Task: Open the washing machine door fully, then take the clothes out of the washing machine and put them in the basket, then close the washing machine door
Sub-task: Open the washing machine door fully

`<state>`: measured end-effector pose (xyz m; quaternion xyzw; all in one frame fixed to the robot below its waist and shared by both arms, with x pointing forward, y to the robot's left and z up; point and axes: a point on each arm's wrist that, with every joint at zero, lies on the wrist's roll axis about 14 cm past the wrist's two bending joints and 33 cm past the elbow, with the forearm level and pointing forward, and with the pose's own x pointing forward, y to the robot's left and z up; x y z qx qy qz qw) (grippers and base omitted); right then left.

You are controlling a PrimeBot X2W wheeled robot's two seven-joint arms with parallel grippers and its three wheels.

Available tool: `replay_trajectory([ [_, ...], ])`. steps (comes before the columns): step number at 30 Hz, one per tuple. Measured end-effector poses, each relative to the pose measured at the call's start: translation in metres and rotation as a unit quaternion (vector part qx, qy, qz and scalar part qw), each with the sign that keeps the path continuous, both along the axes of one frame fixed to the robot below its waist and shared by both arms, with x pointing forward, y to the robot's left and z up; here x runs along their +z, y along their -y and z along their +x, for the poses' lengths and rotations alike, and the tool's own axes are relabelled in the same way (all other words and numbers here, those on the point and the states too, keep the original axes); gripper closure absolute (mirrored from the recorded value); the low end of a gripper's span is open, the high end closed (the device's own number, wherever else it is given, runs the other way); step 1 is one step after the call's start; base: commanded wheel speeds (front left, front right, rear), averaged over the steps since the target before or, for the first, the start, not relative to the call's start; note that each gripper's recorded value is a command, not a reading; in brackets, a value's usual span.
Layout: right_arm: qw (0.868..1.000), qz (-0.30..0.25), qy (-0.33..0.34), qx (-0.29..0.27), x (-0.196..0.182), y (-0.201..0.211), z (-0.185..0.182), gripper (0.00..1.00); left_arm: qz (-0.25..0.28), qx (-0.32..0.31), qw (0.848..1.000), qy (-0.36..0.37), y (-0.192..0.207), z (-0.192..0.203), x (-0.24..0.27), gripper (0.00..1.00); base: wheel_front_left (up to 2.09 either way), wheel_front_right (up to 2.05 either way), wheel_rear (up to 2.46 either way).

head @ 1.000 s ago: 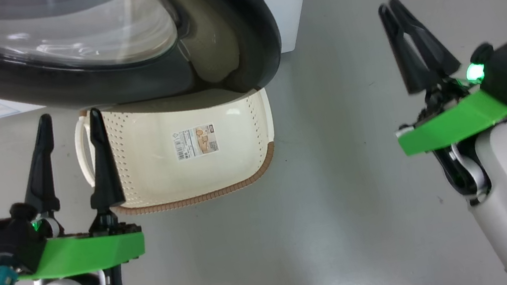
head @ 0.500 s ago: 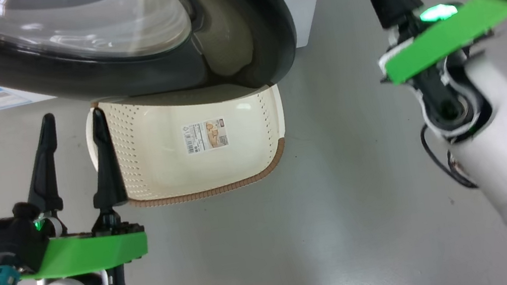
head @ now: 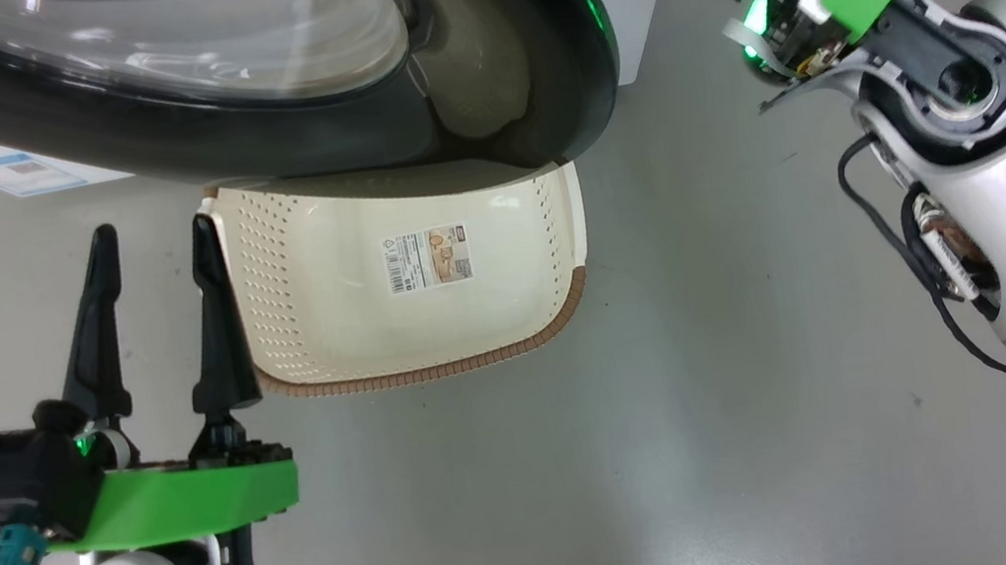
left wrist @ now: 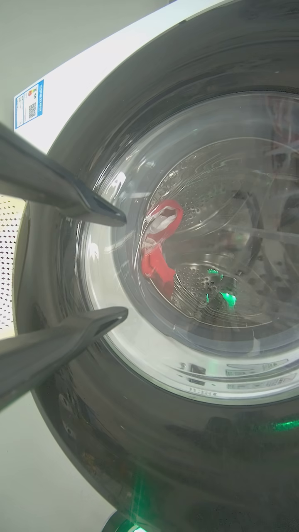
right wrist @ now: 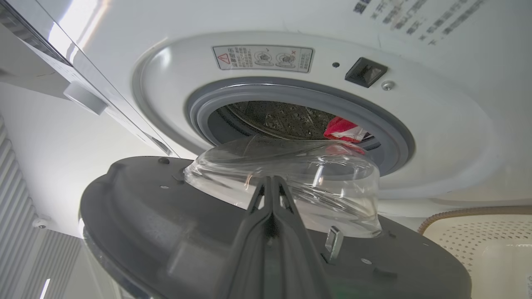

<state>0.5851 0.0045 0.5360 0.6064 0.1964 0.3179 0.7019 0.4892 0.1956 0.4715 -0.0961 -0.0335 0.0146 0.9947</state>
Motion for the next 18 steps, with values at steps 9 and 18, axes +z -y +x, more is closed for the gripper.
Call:
replay_trajectory([
  [9,0.99,0.057,-0.057,0.118,-0.002,-0.013,-0.015,1.0,0.0,0.0,1.0,0.0,0.001,0.0,0.0,0.0,0.0,0.0,0.0],
  [18,0.977,0.057,-0.065,0.194,-0.001,-0.027,-0.033,1.0,-0.001,-0.003,1.0,0.003,0.002,0.0,0.003,0.0,0.0,0.0,0.0],
])
